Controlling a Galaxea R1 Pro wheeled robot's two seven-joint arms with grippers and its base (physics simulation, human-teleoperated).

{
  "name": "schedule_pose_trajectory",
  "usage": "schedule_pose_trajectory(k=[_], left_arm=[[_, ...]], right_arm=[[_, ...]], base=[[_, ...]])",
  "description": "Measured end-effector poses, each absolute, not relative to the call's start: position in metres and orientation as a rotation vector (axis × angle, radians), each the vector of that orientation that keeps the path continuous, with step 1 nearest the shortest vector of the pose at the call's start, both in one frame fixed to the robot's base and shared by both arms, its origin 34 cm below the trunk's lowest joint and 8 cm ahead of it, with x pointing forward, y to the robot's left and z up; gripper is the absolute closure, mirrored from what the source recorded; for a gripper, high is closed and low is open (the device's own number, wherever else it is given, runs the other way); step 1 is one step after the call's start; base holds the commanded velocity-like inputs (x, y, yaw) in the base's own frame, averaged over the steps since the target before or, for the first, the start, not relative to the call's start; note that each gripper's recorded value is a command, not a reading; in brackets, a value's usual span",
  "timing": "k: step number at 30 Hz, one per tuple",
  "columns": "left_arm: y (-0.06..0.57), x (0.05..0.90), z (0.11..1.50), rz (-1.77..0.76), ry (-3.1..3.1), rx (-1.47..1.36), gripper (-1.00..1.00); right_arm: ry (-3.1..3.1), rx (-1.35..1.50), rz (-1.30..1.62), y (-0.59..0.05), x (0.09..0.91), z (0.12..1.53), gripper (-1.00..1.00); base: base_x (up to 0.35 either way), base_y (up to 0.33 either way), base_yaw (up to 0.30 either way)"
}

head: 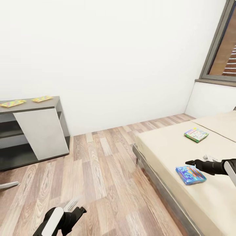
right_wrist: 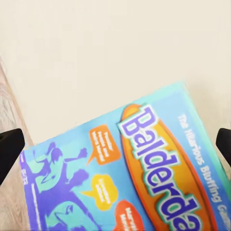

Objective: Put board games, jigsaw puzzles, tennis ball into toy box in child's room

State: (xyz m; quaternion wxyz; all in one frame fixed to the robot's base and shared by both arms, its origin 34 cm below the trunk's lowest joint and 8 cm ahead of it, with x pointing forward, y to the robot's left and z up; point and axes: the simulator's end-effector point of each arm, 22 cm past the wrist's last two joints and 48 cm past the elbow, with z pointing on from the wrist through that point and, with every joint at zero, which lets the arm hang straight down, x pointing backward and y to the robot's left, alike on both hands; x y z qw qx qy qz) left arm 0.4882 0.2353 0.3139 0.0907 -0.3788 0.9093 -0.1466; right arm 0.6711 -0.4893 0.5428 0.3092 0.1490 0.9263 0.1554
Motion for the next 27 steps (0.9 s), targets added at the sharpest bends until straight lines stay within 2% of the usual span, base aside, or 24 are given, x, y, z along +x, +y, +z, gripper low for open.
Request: schedule_pose_trajectory(k=[22, 27], left_arm=[[0.2354, 0.4880, 0.3138, -0.435, 2.703, -1.126, -1.00], [0.2350, 0.4881, 0.3139, -0.436, 2.703, -1.125, -1.00]], right_arm=[[2.447, 0.394, 0.412, -0.4893, 0.6711, 0.5433, -1.00], [2.447, 0.394, 0.411, -0.4893, 0.6711, 0.5430, -1.00]], base=[[-0.031, 0.020, 0.000], [-0.046, 0.108, 0.000]])
